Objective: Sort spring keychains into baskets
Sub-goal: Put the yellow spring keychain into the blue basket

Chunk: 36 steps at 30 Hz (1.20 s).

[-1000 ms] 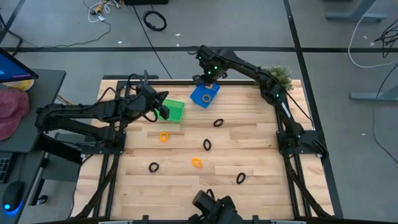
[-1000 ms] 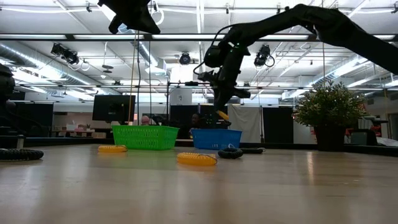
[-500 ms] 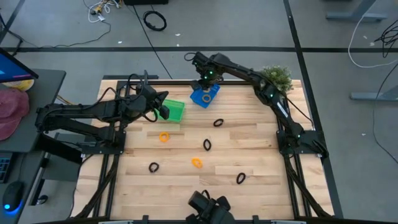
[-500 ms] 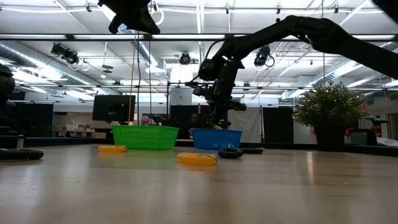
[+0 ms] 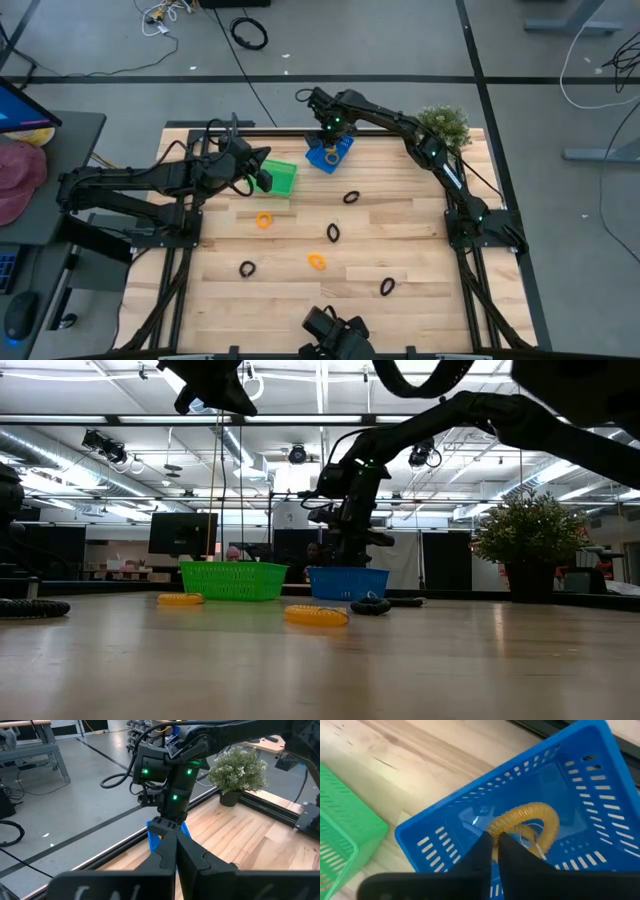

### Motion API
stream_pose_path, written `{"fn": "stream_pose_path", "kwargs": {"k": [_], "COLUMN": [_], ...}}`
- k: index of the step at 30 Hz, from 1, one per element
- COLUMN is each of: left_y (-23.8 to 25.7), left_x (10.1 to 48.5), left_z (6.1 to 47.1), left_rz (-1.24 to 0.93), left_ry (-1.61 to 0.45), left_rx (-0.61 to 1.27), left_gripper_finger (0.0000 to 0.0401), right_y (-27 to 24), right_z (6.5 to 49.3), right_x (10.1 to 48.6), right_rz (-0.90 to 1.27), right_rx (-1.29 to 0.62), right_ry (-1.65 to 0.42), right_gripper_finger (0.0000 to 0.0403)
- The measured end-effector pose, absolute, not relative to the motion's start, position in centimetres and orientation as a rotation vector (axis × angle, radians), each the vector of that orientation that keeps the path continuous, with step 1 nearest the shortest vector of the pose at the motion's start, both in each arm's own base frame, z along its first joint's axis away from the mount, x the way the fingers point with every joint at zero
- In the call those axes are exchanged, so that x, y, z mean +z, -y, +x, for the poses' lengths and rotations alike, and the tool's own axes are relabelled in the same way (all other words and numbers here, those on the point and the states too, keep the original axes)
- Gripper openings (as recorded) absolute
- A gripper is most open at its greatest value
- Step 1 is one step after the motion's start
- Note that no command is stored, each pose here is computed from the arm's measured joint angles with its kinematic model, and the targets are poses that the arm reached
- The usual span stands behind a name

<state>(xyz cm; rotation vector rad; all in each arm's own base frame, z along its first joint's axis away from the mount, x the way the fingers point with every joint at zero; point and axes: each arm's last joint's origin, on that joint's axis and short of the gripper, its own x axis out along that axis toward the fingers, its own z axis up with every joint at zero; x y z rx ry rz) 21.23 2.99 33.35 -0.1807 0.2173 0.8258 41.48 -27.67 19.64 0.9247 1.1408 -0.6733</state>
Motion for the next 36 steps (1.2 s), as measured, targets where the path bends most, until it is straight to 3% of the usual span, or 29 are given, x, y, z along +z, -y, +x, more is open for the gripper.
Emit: {"fn": "stream_pose_path", "kwargs": {"k": [12,17,25,36], "left_y": [-3.0,-3.0,-3.0,-3.0], "left_x": [33.4,33.4,33.4,33.4], "left_z": [21.2,21.2,21.2,21.2], "left_rz": [-0.181,-0.181,-0.181,-0.181], "left_ry": [-0.217,-0.217,-0.217,-0.217], "left_rx": [0.826,0.826,0.826,0.826], "left_gripper_finger": [0.0005,0.0005,0.0005,0.0005], "right_y": [27.5,27.4,27.2,23.1], "right_z": [41.4,41.4,41.0,37.7], "right_x": [19.6,19.7,21.8,30.7], "right_rz": [0.941,0.961,0.946,0.786], "right_rx": [-0.645,-0.625,-0.617,-0.5], "right_ry": [-1.158,-1.157,-1.121,-1.121], "right_gripper_finger": [0.016,0.0189,0.0176,0.0123]}}
